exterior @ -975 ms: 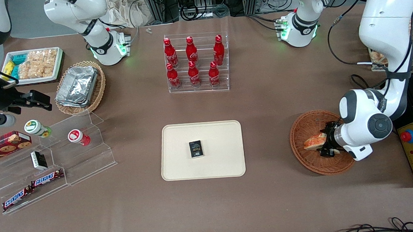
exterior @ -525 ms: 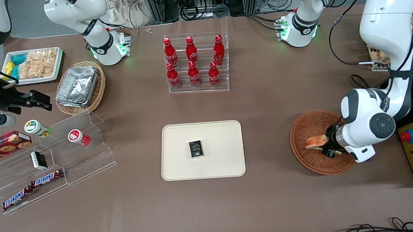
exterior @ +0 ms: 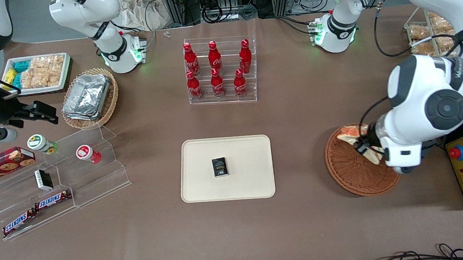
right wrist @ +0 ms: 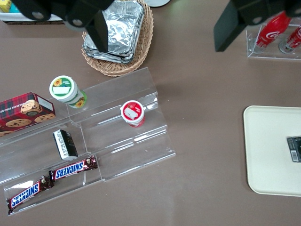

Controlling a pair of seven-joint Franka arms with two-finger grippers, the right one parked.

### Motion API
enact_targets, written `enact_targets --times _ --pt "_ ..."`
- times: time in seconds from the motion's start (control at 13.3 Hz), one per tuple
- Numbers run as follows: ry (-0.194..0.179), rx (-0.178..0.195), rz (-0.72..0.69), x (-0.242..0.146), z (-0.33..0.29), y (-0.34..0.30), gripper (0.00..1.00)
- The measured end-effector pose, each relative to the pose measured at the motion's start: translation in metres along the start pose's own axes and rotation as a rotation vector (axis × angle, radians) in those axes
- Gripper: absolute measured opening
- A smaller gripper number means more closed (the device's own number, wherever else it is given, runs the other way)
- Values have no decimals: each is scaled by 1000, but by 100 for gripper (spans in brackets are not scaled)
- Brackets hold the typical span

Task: Place sandwich from basket to tray
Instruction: 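Lift the sandwich and carry it toward the white tray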

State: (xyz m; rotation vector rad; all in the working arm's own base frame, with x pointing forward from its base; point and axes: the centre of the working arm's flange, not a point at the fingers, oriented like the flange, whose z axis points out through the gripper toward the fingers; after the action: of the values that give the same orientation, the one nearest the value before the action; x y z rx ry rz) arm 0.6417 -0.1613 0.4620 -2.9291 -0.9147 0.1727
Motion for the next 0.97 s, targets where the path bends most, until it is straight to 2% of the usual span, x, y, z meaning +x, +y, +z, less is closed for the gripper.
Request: enact_targets --times 0.22,0.45,0.53,0.6,0.82,0.97 --pt "-11 -33 213 -53 31 85 20" --pt "0 -126 384 -115 105 182 20" --pt "2 -144 424 -136 132 205 20" --pt "6 -136 461 -153 157 220 20" --pt "55 -47 599 -178 206 234 19" --pt "51 -15 714 -176 222 232 17"
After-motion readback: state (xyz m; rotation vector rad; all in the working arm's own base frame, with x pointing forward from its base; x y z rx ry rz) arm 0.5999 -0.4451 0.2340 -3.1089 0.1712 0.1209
